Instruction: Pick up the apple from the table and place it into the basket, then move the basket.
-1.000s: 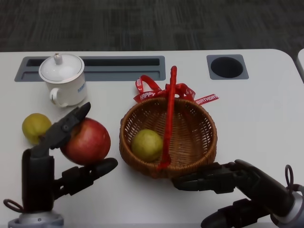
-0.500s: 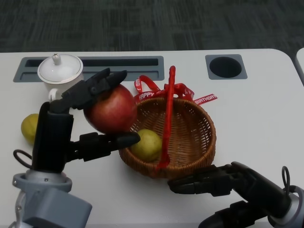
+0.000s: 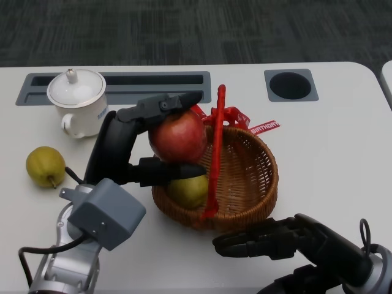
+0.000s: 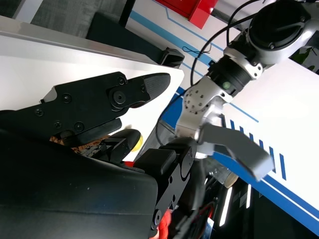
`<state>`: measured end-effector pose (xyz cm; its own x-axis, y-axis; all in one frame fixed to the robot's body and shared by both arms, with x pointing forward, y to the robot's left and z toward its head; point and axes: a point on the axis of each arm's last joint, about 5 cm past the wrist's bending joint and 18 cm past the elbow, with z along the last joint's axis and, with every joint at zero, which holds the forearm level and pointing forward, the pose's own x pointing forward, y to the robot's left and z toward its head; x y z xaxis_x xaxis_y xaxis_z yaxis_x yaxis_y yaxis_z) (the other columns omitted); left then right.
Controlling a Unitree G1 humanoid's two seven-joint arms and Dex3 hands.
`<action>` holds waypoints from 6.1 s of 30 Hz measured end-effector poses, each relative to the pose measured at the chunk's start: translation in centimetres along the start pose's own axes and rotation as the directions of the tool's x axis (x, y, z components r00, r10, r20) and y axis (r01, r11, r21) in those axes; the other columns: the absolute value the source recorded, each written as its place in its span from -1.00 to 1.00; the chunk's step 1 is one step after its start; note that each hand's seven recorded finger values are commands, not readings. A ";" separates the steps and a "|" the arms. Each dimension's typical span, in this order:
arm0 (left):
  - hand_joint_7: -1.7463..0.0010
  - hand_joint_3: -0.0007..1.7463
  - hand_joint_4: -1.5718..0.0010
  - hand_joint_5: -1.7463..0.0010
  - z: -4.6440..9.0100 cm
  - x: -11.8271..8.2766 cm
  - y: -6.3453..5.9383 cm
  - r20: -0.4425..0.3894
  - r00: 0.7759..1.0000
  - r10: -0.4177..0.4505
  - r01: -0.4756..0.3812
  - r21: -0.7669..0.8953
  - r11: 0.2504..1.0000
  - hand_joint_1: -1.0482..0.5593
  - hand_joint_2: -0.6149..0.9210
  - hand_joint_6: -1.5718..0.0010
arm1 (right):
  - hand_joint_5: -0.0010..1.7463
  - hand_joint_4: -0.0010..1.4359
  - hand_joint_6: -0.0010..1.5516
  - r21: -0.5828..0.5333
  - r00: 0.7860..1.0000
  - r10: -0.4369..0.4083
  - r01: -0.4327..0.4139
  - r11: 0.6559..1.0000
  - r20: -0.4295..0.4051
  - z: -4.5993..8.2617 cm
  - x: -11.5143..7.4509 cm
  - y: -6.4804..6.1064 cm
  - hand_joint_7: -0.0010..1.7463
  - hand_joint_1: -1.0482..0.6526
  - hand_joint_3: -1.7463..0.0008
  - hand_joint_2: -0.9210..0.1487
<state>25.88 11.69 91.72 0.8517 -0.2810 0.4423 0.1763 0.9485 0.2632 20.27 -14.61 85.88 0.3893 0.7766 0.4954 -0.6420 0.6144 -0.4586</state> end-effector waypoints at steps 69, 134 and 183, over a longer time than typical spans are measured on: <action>0.99 -1.00 0.11 0.97 3.5 -9.0 5.5 0.000 0.997 -0.074 0.072 0.192 0.979 -0.26 0.85 0.15 | -1.00 0.16 -0.02 -0.365 0.864 0.413 -0.498 0.787 -0.287 0.2 5.4 -11.2 -1.00 -0.43 0.98 -0.97; 0.99 -1.00 -0.07 0.98 6.9 -14.8 4.0 0.086 0.988 0.132 -0.147 0.207 0.967 -0.16 0.80 0.01 | -0.98 0.44 0.13 -0.500 0.390 -0.315 -0.621 0.603 -0.865 -4.0 10.6 -11.7 -0.98 -0.24 0.77 -1.00; 0.98 -1.00 -0.24 0.96 5.8 -12.0 5.4 0.171 0.981 0.091 -0.123 0.184 0.975 -0.19 0.80 -0.13 | -1.00 -0.68 -0.73 -0.507 0.652 -0.087 -0.491 0.708 -0.753 -1.9 12.5 -13.7 -1.00 -0.91 1.00 -0.85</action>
<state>13.77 19.33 92.86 0.7672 -0.2141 0.6046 -0.0236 0.9326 0.3602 35.18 -13.08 96.99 0.8070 0.5584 -0.1924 -0.3109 0.1248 -0.9422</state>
